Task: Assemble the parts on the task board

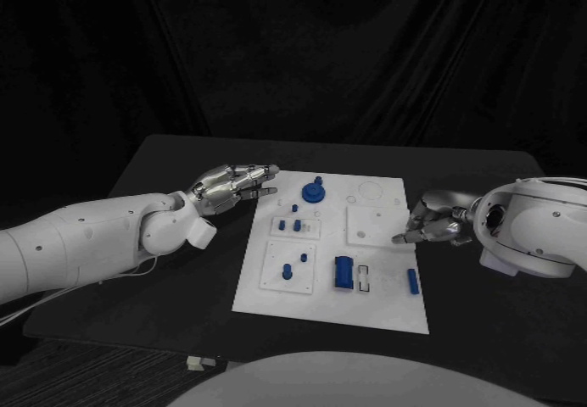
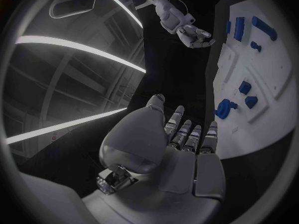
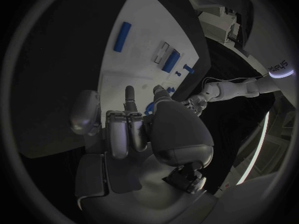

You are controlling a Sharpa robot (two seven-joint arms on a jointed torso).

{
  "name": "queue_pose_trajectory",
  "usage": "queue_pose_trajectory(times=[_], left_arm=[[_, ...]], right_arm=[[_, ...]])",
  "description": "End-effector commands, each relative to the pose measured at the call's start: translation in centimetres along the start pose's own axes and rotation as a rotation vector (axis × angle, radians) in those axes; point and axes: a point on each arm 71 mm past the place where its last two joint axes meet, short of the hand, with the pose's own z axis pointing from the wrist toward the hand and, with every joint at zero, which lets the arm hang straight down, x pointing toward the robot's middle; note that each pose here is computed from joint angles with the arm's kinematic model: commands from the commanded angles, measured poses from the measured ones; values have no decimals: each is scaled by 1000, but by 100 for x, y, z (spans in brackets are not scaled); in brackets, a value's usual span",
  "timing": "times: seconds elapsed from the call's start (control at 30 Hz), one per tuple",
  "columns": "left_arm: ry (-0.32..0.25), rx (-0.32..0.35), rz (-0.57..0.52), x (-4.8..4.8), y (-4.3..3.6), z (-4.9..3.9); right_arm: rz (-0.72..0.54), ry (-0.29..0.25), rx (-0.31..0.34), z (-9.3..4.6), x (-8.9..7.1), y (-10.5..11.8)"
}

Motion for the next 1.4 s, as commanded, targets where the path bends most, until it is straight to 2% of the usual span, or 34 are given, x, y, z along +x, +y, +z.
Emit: queue_pose_trajectory(times=[0.03,0.23,0.4,1.4], left_arm=[[8,12,-12,15,-3,8],[11,11,-13,19,-2,13],[10,13,-13,19,-3,10],[11,1,-13,13,7,10]], right_arm=[[-47,148,117,13,74,-100],[-123,129,162,62,13,-168],[-164,140,182,97,12,-196],[-141,178,168,227,364,-156]])
